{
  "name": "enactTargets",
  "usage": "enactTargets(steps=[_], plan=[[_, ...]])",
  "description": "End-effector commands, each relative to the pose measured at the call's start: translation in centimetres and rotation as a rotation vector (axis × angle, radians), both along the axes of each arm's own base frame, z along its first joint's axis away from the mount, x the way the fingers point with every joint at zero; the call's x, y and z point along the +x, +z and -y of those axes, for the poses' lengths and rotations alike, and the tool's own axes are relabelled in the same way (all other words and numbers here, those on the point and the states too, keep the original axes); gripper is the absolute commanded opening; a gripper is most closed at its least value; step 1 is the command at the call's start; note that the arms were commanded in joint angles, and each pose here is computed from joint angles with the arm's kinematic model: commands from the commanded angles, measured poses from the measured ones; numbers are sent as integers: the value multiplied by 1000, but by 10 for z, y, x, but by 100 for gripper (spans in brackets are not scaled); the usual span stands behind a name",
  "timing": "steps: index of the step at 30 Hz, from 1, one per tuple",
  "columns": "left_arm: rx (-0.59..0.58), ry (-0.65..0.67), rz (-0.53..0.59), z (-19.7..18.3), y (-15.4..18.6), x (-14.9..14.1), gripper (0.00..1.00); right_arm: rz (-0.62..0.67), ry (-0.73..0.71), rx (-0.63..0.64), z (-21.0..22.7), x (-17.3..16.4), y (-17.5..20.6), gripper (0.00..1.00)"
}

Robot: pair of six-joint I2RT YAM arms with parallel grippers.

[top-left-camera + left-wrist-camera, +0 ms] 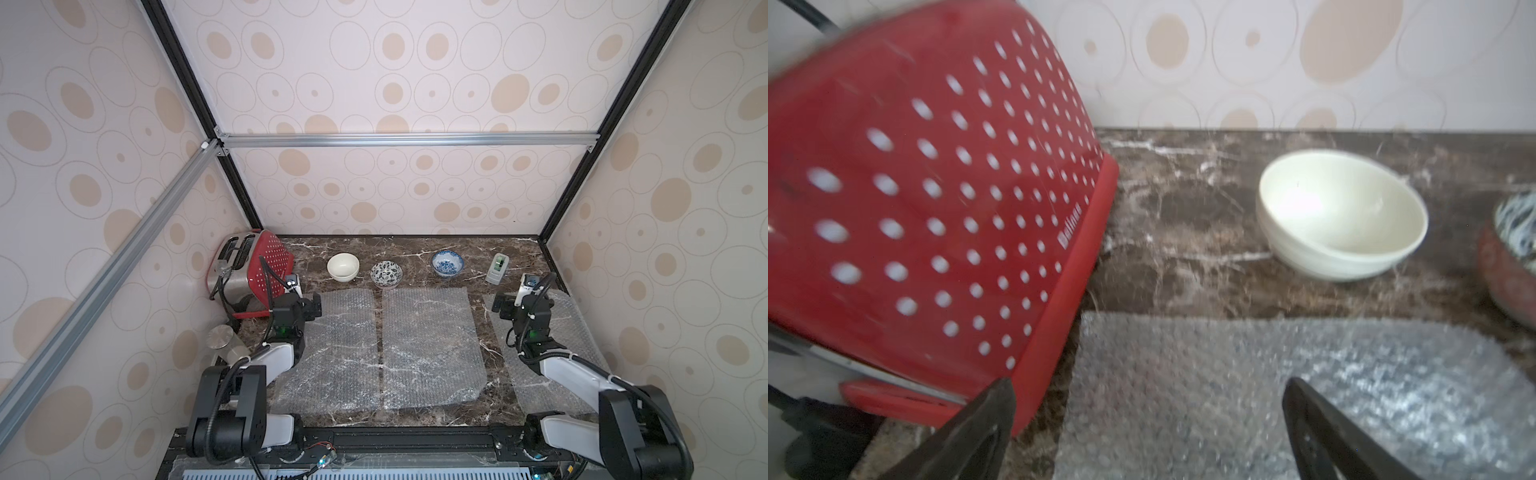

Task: Wrap bowls in bubble wrap
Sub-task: Pick up the bowl from the center of the board.

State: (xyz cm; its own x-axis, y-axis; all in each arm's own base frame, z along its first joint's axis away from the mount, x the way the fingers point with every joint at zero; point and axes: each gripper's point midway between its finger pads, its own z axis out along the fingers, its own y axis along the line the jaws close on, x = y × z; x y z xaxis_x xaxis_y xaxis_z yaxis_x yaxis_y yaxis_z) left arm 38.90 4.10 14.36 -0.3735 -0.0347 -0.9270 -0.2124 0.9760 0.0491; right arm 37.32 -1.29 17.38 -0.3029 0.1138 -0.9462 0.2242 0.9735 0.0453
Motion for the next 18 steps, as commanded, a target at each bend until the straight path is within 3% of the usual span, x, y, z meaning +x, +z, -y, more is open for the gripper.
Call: enactTargets(steps=[1,3,7,10,12,15,18], plan=[[-135,121,-88,-10,11,-8,99,-203,67,180,-22,-8,-11,100],[-225,56,-112,7,15,-1,99,-279,167,253,-45,5,-10,97],[-446,-59,-144,43,16,11,99,-460,221,384,-72,33,-15,85],[-564,-118,-180,62,14,13,99,-613,260,471,-94,54,-31,66],[-606,-136,-193,69,12,9,99,-685,272,530,-107,68,-44,56],[-612,-161,-221,78,11,-1,99,-751,256,572,-116,88,-61,53],[-616,-202,-249,90,12,-11,99,-787,225,530,-116,106,-71,52]])
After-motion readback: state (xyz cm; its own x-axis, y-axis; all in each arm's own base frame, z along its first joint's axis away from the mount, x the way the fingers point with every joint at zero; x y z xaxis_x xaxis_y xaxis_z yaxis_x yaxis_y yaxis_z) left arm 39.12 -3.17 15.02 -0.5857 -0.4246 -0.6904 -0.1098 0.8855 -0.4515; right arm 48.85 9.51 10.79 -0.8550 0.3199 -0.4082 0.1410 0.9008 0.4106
